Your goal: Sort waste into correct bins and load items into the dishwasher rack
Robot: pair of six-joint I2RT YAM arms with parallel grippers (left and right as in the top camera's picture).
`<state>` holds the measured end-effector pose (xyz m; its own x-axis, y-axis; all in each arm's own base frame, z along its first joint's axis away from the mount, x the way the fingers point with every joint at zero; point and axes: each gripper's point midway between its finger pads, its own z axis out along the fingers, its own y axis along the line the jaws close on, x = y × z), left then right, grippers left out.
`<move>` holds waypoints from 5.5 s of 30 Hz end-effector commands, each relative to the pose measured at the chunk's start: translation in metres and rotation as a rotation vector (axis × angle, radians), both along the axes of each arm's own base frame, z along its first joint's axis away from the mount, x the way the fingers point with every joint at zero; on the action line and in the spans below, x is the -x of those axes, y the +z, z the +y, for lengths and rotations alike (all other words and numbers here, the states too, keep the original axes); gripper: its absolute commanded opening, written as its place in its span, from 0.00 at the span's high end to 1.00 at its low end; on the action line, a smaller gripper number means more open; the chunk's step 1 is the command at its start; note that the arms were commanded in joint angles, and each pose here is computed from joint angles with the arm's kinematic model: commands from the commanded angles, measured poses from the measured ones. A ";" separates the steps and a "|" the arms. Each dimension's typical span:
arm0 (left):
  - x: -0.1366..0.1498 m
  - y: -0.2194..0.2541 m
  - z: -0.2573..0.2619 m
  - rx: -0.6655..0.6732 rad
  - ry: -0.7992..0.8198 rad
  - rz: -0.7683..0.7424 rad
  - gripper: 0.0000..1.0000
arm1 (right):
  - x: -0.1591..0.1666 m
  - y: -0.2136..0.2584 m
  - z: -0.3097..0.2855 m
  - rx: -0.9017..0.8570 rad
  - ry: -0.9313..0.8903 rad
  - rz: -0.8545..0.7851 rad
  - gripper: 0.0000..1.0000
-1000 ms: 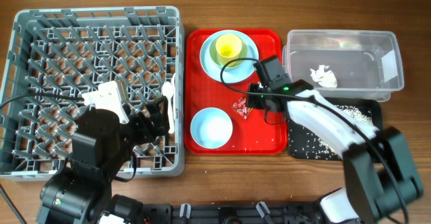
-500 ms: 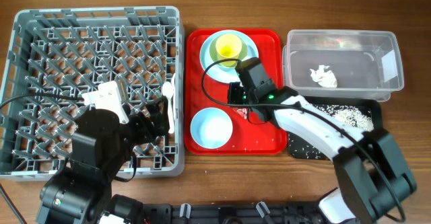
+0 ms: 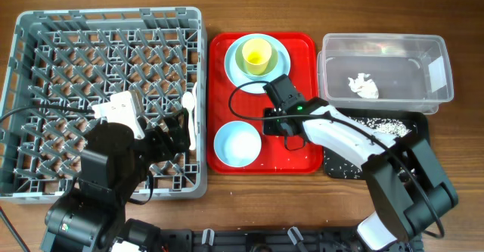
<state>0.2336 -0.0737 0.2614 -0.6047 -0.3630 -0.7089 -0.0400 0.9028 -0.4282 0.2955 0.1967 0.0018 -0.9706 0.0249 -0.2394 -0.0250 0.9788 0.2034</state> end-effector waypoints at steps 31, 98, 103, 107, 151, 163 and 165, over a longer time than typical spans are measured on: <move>-0.001 0.007 0.001 0.008 0.006 -0.017 0.00 | -0.012 0.065 -0.027 -0.051 -0.380 -0.023 0.12; -0.001 0.007 0.001 0.008 0.006 -0.017 0.00 | -0.083 0.204 -0.244 0.390 -0.565 -0.517 0.00; -0.001 0.007 0.001 0.008 0.006 -0.017 0.00 | -0.075 0.228 -0.230 0.420 -0.336 -0.553 0.00; -0.001 0.007 0.001 0.008 0.006 -0.017 0.00 | -0.042 0.289 -0.221 0.318 -0.333 -0.722 0.00; -0.134 0.016 -0.124 -0.094 -0.299 0.452 0.76 | 0.111 0.324 -0.233 0.301 -0.349 -0.802 0.00; -0.211 -0.129 -0.218 -0.341 -0.363 0.521 0.66 | 0.111 0.324 -0.233 0.301 -0.349 -0.801 0.00; -0.216 -0.135 -0.226 -0.361 -0.365 0.493 0.66 | 0.111 0.324 -0.233 0.301 -0.349 -0.801 0.00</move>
<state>0.4412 -0.2893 0.1308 -0.9451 0.0875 -0.3149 0.1394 0.9794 -0.1464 0.1851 -0.0383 0.3228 -0.4671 0.1252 -0.8753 0.2717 0.9624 -0.0073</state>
